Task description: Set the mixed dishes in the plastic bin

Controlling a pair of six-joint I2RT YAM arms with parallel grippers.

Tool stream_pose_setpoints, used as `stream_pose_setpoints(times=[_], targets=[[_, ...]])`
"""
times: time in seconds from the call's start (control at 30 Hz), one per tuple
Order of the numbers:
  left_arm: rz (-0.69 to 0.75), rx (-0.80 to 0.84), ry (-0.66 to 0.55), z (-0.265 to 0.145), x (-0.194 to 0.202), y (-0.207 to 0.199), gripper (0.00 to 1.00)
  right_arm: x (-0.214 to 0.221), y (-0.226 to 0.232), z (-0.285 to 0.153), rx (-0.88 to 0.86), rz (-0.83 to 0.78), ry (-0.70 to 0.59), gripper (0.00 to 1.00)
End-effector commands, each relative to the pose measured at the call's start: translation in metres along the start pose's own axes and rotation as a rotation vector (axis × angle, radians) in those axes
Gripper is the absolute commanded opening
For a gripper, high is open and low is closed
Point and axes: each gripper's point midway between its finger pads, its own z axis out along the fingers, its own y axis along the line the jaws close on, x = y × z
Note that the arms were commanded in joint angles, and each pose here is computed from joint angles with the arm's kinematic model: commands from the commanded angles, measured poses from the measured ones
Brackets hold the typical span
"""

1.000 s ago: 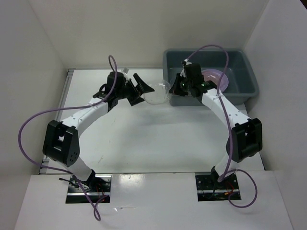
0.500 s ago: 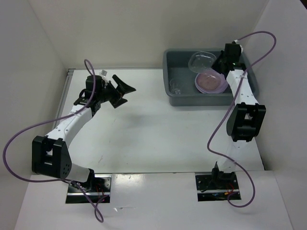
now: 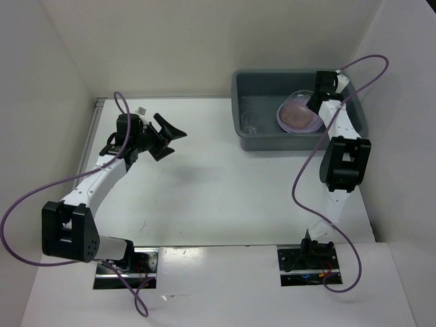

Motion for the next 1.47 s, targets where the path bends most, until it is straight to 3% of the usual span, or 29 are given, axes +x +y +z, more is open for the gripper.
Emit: stream_pose_setpoints(times=[0.0, 0.03, 0.07, 0.1, 0.13, 0.17, 0.2, 0.33, 0.37, 0.47, 0.5, 0.57, 0.6, 0.77, 0.93, 0.97, 1.03, 1.2, 1.43], targets=[[0.038, 0.015, -0.023, -0.010, -0.002, -0.005, 1.00, -0.029, -0.010, -0.002, 0.090, 0.013, -0.114, 0.00], [0.038, 0.010, -0.030, -0.009, -0.003, -0.005, 1.00, -0.026, -0.013, 0.002, 0.109, 0.009, -0.113, 0.01], [0.039, 0.000, -0.033, -0.010, -0.005, -0.001, 1.00, -0.026, -0.013, 0.002, 0.109, 0.000, -0.112, 0.16], [0.039, 0.000, -0.033, -0.010, -0.005, -0.001, 1.00, -0.028, -0.011, 0.004, 0.107, 0.003, -0.117, 0.40], [0.039, 0.000, -0.033, -0.010, -0.005, -0.001, 1.00, -0.033, -0.006, 0.003, 0.088, -0.006, -0.114, 0.54], [0.039, 0.000, -0.033, -0.010, -0.005, -0.001, 1.00, -0.036, 0.000, 0.000, 0.065, -0.004, -0.109, 0.59], [0.039, 0.000, -0.033, -0.010, -0.005, -0.001, 1.00, -0.038, 0.003, -0.004, 0.047, -0.013, -0.101, 0.74], [0.111, -0.048, -0.086, -0.010, -0.016, 0.007, 1.00, -0.074, 0.021, -0.052, -0.069, 0.005, -0.148, 0.81], [0.117, -0.076, -0.085, -0.011, -0.015, 0.014, 1.00, -0.097, 0.027, -0.086, -0.128, 0.015, -0.197, 0.82], [0.176, -0.127, -0.137, -0.018, -0.023, 0.021, 1.00, -0.103, 0.033, -0.133, -0.241, -0.001, -0.207, 0.87], [0.184, -0.151, -0.139, -0.019, -0.023, 0.027, 1.00, -0.121, 0.030, -0.176, -0.286, 0.016, -0.269, 0.89], [0.232, -0.185, -0.180, -0.029, -0.029, 0.029, 1.00, -0.113, 0.022, -0.201, -0.326, 0.019, -0.287, 0.92], [0.244, -0.198, -0.191, -0.032, -0.030, 0.031, 1.00, -0.125, 0.017, -0.254, -0.406, 0.035, -0.366, 0.93], [0.286, -0.285, -0.251, -0.047, -0.039, 0.043, 1.00, -0.053, -0.004, -0.296, -0.506, 0.016, -0.264, 0.99], [0.278, -0.324, -0.248, -0.047, -0.036, 0.055, 1.00, 0.068, -0.024, -0.312, -0.654, -0.004, 0.028, 0.99], [0.284, -0.332, -0.239, -0.048, -0.035, 0.058, 1.00, 0.073, -0.030, -0.333, -0.701, 0.007, -0.006, 0.99], [0.285, -0.355, -0.262, -0.050, -0.039, 0.061, 1.00, 0.107, -0.042, -0.335, -0.710, 0.044, 0.069, 0.99], [0.297, -0.442, -0.360, -0.061, -0.055, 0.073, 1.00, 0.147, -0.056, -0.361, -0.796, 0.122, 0.113, 0.99], [0.226, -0.441, -0.682, -0.114, -0.077, 0.073, 1.00, 0.167, -0.070, -0.373, -0.834, 0.229, 0.081, 0.99]])
